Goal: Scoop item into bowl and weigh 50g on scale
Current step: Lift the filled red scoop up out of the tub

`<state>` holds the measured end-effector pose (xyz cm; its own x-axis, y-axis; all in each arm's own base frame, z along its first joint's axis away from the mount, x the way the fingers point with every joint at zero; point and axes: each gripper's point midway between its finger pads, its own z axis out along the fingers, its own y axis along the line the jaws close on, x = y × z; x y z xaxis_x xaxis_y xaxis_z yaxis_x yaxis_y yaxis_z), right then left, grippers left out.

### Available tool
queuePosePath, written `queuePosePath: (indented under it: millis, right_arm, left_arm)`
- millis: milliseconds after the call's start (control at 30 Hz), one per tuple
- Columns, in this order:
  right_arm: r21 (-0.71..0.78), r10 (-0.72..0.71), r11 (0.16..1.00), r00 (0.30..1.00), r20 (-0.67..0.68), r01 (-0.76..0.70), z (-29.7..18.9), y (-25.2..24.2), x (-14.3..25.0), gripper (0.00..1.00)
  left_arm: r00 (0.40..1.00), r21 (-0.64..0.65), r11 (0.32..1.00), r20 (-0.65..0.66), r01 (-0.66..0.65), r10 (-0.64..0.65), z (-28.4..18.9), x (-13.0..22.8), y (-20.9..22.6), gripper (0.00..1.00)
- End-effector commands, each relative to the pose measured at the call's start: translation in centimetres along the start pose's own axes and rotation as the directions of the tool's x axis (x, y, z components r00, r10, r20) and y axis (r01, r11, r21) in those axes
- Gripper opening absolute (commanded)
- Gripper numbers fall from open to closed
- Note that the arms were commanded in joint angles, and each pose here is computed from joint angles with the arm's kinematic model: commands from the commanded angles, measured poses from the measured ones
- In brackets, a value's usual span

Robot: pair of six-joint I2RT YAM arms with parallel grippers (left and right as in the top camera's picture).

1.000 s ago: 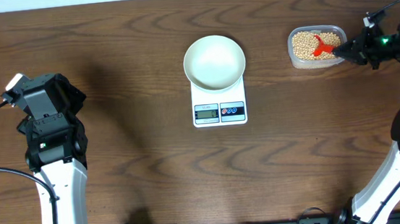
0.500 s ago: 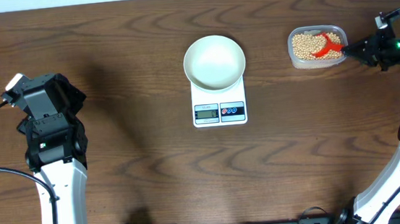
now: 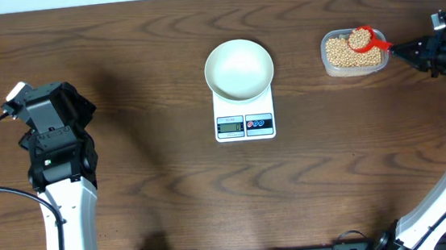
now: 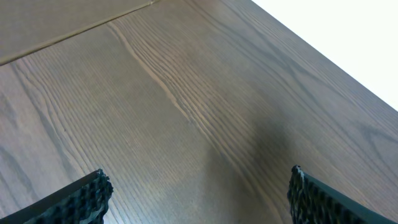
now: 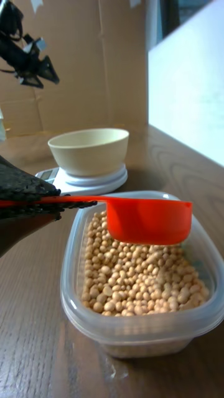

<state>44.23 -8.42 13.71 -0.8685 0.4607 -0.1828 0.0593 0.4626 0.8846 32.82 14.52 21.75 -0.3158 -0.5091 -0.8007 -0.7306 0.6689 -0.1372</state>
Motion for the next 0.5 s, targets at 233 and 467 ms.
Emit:
queuePosePath:
  millis: [233, 467]
  right_arm:
    - [-0.217, -0.032, 0.975, 0.999, 0.041, 0.040, -0.5, 3.1, -0.6, 0.01]
    - [-0.335, -0.043, 0.940, 0.997, 0.060, 0.061, -0.8, 5.3, -0.8, 0.01]
  left_arm:
    - [1.000, -0.019, 1.000, 0.001, 0.000, 0.000, 0.2, 0.0, 0.4, 0.93]
    - [1.000, -0.019, 1.000, 0.001, 0.000, 0.000, 0.2, 0.0, 0.4, 0.93]
